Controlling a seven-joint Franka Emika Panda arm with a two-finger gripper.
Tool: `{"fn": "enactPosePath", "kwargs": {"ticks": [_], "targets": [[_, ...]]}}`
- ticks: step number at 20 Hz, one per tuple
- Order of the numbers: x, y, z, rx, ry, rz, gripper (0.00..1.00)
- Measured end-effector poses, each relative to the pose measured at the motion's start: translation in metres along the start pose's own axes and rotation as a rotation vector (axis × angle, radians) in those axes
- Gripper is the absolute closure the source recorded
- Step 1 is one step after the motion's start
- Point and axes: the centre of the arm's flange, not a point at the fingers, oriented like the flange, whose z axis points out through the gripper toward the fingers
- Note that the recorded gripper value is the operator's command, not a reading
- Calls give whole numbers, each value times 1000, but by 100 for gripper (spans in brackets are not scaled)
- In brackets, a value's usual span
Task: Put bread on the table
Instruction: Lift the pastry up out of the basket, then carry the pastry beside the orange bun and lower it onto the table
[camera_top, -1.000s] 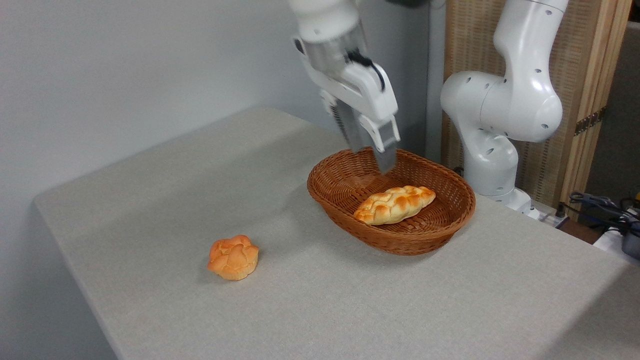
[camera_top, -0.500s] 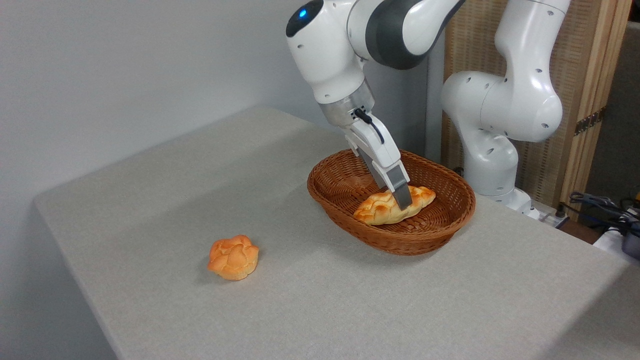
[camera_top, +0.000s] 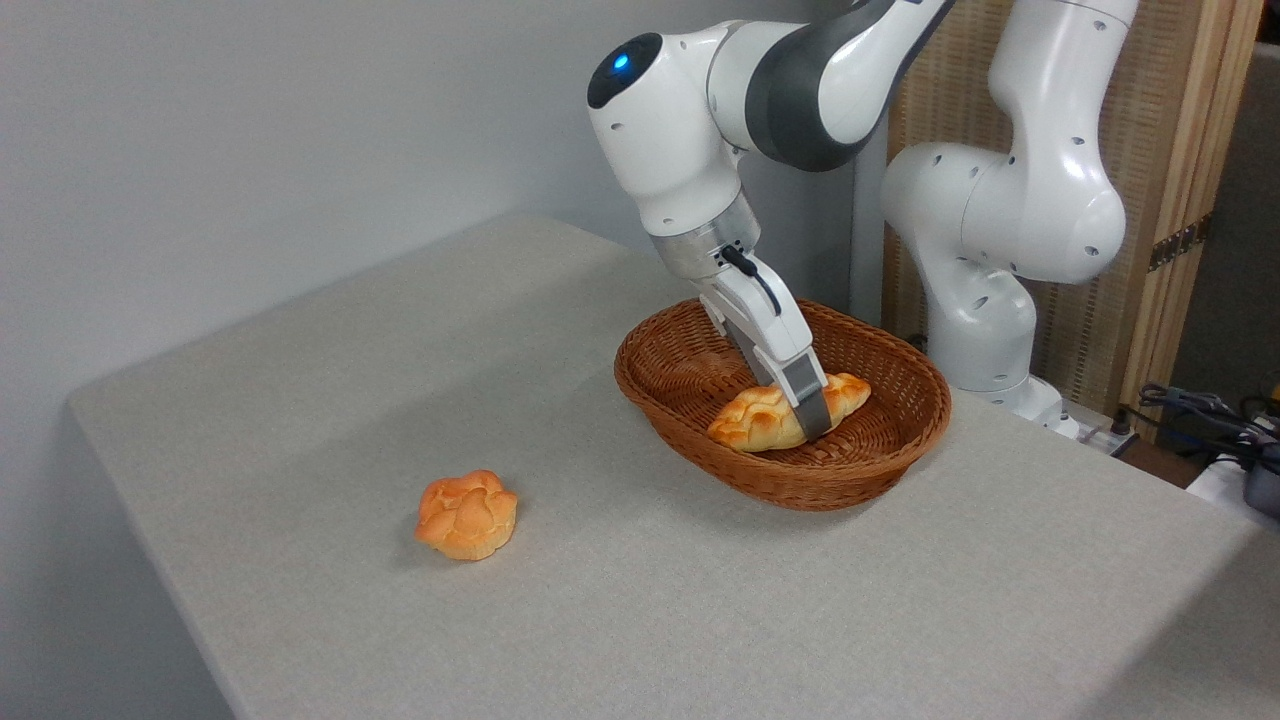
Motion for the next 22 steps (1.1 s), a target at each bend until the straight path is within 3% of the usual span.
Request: {"fn": "enactPosePath", "kwargs": {"ticks": [10, 12, 14, 17, 22], "targets": [[1, -3, 3, -27, -13, -18, 65], [1, 7, -9, -74, -65, -34, 68], [8, 16, -36, -62, -81, -30, 69], [12, 16, -83, 3, -34, -31, 69], [-14, -29, -175, 122, 150, -101, 66]]}}
